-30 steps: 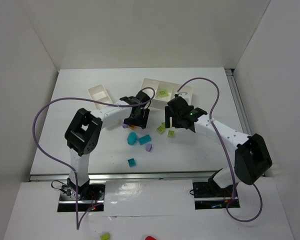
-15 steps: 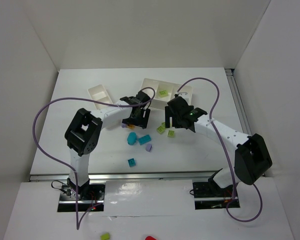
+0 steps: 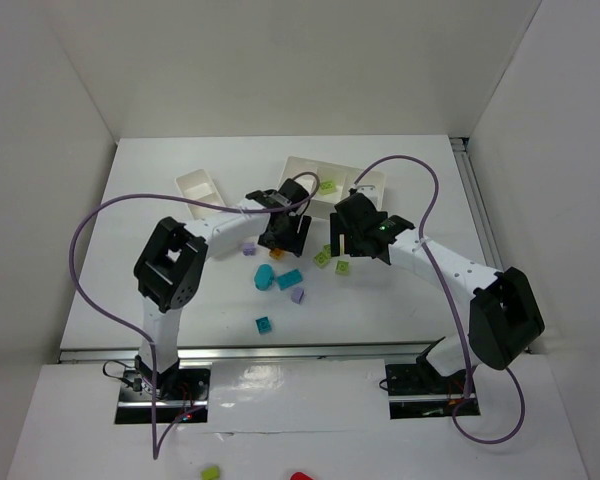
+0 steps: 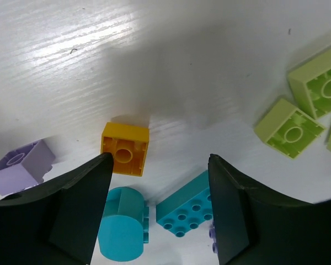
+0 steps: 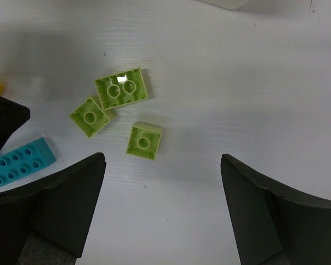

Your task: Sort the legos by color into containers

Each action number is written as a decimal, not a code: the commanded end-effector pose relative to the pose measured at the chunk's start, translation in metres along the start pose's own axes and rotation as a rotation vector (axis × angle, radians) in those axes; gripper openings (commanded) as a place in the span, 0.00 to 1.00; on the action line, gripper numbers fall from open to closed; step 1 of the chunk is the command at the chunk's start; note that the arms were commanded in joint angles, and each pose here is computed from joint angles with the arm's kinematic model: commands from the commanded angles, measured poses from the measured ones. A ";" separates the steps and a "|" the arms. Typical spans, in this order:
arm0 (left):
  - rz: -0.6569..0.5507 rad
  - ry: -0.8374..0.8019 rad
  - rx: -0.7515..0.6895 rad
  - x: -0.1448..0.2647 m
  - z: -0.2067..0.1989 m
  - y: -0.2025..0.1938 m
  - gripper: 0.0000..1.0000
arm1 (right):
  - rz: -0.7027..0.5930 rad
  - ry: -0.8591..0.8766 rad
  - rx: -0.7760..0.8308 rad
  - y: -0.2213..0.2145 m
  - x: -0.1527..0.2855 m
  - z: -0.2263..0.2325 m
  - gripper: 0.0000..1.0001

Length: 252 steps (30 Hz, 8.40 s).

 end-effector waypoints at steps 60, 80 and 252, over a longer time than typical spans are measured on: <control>-0.158 0.231 0.392 0.054 0.142 0.065 0.80 | -0.021 0.018 0.012 0.008 0.009 0.012 0.92; -0.197 -0.215 0.142 0.132 0.048 0.018 0.79 | 0.060 0.127 -0.054 -0.024 -0.035 0.036 0.90; -0.244 -0.147 0.167 0.137 0.031 0.067 0.83 | -0.196 0.233 -0.111 0.103 -0.013 0.038 0.08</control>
Point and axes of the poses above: each gripper's point midway between its finger pads, its own x axis back along the fingers, its own z axis along the line the jaws close on, y = z × x, the point moved 7 cm from there along x, back along the fingers, and after that the axes turned 15 degrees about x, right-handed, at the moved point
